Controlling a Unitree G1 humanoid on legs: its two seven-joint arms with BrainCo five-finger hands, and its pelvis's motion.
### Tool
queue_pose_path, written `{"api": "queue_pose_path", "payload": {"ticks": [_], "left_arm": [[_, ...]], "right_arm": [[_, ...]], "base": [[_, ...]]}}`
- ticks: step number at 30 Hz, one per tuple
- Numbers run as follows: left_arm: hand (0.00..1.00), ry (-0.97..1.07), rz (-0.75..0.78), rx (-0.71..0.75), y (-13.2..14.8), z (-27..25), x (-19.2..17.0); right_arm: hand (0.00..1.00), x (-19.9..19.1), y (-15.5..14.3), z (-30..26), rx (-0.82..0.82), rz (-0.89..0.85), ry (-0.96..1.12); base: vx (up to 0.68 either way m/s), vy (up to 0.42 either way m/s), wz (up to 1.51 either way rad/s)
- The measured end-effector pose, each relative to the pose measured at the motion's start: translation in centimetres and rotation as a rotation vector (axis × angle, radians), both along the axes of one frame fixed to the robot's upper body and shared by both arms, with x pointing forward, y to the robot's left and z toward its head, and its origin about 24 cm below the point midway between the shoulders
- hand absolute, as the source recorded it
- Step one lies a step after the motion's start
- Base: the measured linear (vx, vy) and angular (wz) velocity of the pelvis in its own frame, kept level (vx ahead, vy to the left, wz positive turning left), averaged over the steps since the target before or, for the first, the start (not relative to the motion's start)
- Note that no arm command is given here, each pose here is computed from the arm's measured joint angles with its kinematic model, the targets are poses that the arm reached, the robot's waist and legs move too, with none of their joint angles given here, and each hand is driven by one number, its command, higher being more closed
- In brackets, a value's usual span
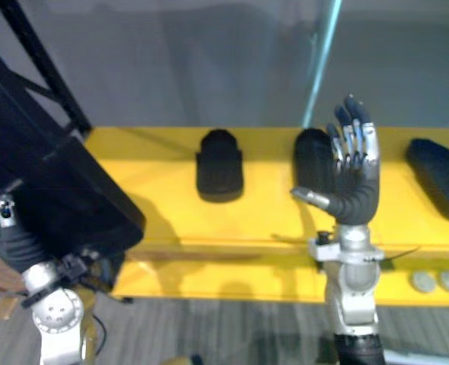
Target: Walk over and take plastic housings, then place them on the shelf
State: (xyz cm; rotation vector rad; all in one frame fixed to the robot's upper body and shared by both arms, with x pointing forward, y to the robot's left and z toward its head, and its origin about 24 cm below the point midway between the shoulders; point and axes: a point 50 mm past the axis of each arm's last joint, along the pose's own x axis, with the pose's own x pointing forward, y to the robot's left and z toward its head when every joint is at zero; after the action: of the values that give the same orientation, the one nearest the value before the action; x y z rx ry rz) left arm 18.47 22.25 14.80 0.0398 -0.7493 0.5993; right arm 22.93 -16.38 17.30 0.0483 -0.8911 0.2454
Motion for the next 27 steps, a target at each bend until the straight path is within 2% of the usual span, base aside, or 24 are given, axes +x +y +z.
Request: {"api": "queue_pose_path", "payload": {"ticks": [4, 8, 10, 11, 12, 13, 16, 19, 23, 27], "left_arm": [[1.00, 0.000, -0.019, 0.021, -0.1, 0.3, 0.3], [1.00, 0.067, 0.013, 0.091, 0.8, 0.2, 0.5], [1.00, 0.134, 0.064, 0.170, 2.5, 0.2, 0.5], [1.00, 0.209, 0.134, 0.230, 4.4, -0.2, 0.6], [1.00, 0.243, 0.167, 0.241, 5.3, -0.5, 0.5], [1.00, 0.278, 0.203, 0.247, 6.3, -0.8, 0.5], [1.00, 0.483, 0.402, 0.223, 11.8, -2.7, -0.5], [1.00, 0.663, 0.467, 0.187, 14.9, -4.4, -0.4], [1.00, 0.844, 0.482, 0.180, 18.6, -4.9, 1.5], [1.00, 1.015, 0.413, 0.237, 20.8, -3.1, 4.7]], "right_arm": [[0.00, 0.0, 2.9, -0.2, -0.036, 0.134, 0.009], [0.00, 0.3, 2.7, 0.0, -0.051, 0.025, 0.014], [0.00, 0.4, 0.8, 0.0, 0.014, -0.115, 0.026], [0.00, 0.1, -1.8, -0.3, 0.086, -0.266, 0.045], [0.00, -0.2, -2.9, -0.6, 0.111, -0.329, 0.056], [0.00, -0.6, -4.0, -0.9, 0.134, -0.390, 0.069], [0.00, -3.2, -8.5, -3.9, 0.172, -0.713, 0.209], [0.00, -5.3, -11.3, -7.7, 0.163, -0.881, 0.400], [0.00, -7.4, -12.4, -13.3, 0.118, -0.932, 0.680], [0.00, -9.3, -11.1, -18.9, -0.020, -0.855, 0.963]], "base": [[0.05, 0.004, 0.31], [0.00, 0.027, 0.14], [-0.06, 0.033, -0.09], [-0.07, 0.025, -0.23], [-0.06, 0.019, -0.28], [-0.05, 0.017, -0.39], [-0.09, 0.011, -0.45], [-0.06, 0.010, -0.50], [-0.03, 0.006, -0.38], [0.01, 0.004, -0.21]]}}
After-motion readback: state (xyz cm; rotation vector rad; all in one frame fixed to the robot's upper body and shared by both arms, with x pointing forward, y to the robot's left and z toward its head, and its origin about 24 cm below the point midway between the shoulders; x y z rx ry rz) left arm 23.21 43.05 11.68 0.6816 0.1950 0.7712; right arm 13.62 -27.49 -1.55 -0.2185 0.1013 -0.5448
